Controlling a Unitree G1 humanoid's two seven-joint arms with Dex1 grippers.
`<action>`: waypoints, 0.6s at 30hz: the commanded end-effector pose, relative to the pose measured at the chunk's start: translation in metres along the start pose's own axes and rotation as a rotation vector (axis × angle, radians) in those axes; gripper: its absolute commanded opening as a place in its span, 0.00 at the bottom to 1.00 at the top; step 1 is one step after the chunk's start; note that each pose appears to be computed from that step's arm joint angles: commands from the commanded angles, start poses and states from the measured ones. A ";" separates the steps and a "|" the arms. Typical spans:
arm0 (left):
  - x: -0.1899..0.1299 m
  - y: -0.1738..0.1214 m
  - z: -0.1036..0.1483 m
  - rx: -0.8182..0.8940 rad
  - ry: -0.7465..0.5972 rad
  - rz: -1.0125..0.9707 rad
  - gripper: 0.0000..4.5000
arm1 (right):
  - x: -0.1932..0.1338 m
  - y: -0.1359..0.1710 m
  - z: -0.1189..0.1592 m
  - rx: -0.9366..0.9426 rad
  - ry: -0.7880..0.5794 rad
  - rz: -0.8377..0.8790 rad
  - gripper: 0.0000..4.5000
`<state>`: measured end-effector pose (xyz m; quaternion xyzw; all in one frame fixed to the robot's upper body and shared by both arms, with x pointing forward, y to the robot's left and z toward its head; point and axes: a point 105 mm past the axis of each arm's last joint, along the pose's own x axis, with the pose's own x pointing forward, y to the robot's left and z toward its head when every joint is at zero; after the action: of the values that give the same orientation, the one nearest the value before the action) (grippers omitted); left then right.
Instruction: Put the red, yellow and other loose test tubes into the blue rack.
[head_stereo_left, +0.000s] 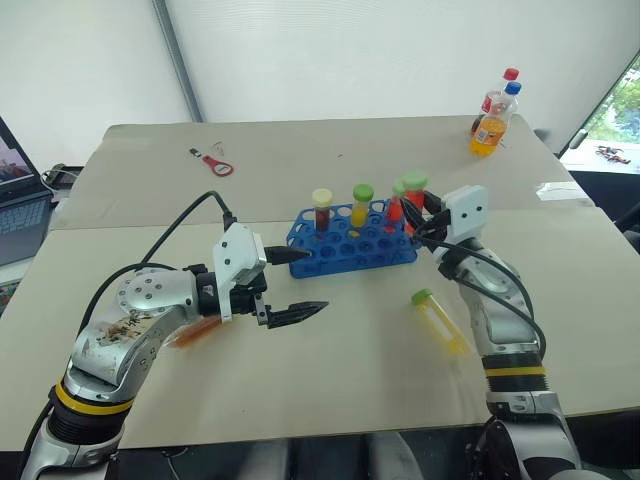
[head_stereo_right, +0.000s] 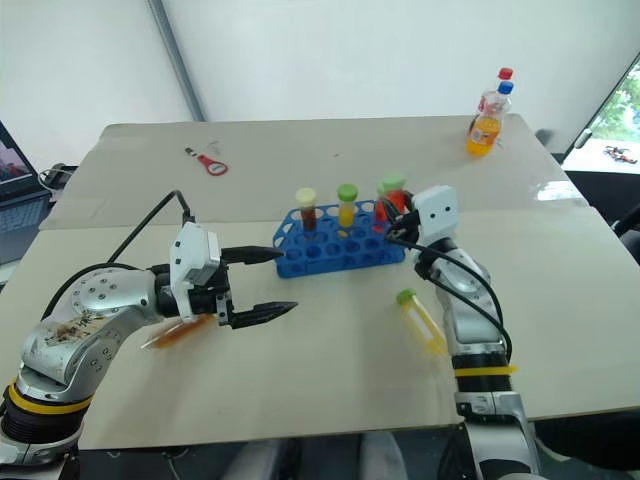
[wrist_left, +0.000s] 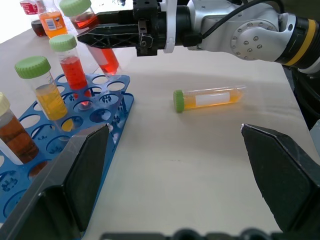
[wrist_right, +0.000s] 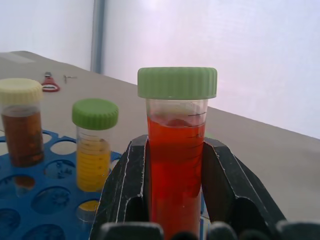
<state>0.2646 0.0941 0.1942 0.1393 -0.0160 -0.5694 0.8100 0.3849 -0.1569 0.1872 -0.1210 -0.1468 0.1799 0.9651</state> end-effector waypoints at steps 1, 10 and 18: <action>0.003 -0.003 0.017 0.035 -0.050 -0.014 1.00 | 0.002 0.001 0.013 -0.028 -0.060 -0.005 0.22; 0.006 -0.001 0.021 0.033 -0.048 -0.017 1.00 | 0.008 0.012 0.009 -0.022 -0.063 0.018 0.22; 0.008 0.001 0.023 0.033 -0.046 -0.011 1.00 | 0.008 0.022 0.010 0.003 -0.080 0.018 0.22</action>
<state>0.2691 0.0876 0.2066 0.1334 -0.0239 -0.5679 0.8118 0.3861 -0.1363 0.1803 -0.1122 -0.1570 0.1929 0.9621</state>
